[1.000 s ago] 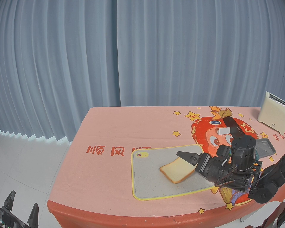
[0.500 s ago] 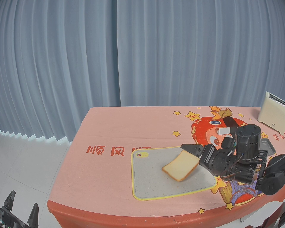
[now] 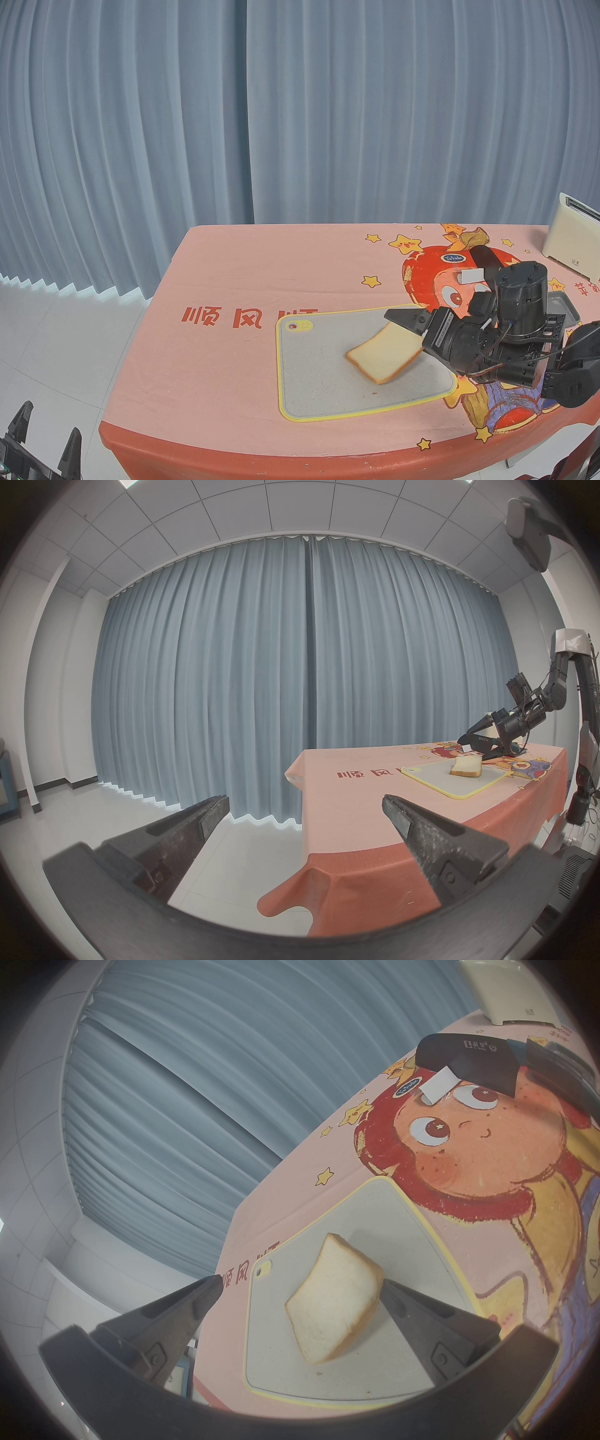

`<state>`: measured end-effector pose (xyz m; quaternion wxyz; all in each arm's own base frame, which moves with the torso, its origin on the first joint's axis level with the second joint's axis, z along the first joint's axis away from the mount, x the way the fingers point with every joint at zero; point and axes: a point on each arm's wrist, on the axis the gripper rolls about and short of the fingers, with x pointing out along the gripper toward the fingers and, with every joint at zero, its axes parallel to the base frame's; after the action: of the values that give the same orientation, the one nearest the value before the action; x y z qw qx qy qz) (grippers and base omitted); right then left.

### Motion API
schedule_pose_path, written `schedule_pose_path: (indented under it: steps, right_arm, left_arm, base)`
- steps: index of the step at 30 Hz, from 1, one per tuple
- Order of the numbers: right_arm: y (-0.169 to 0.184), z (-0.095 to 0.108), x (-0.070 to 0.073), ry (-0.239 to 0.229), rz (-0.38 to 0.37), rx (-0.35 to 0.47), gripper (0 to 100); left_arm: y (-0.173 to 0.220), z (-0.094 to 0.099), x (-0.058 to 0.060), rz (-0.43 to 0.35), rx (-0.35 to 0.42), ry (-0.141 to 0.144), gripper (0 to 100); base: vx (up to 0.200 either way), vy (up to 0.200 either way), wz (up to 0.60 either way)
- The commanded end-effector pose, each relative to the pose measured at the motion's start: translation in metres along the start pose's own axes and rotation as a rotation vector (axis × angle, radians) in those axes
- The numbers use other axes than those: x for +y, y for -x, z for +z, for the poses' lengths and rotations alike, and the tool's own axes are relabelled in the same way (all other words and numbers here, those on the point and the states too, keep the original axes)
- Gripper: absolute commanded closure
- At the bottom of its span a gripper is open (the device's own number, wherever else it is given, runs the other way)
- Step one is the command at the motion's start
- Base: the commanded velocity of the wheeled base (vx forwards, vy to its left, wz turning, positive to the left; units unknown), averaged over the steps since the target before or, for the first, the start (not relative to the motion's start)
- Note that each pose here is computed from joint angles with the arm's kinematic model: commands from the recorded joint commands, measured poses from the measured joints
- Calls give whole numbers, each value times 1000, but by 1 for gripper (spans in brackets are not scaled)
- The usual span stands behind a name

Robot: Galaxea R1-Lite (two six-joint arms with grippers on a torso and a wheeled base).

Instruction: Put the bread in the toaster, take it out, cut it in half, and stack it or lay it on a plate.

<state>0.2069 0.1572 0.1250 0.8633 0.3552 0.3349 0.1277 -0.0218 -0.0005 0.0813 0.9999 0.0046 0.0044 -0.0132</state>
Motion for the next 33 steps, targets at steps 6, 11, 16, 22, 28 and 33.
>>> schedule_pose_path:
  steps: [6, 11, 16, 22, 28, 33]
  right_arm:
    - [-1, 0, -2, -1, -13, 2, 0]
    - [-4, 0, -3, -1, -24, -3, 0]
    - [-7, -1, -4, 7, -58, -38, 0]
    - [-7, -6, -6, 31, -102, -1, 0]
    - [-6, -2, -1, 22, -94, -8, 0]
    - [7, 4, 5, 15, -58, -30, 0]
  left_arm:
    - [-1, -5, 0, 0, 17, 1, 0]
    - [-1, -5, 0, 0, 17, 1, 0]
    - [-1, -5, 0, 0, 17, 1, 0]
    - [-1, -5, 0, 0, 17, 1, 0]
    - [-1, -5, 0, 0, 17, 1, 0]
    - [-1, -5, 0, 0, 17, 1, 0]
  base:
    - [0, 0, 0]
    - [0, 0, 0]
    - [0, 0, 0]
    - [0, 0, 0]
    - [0, 0, 0]
    - [0, 0, 0]
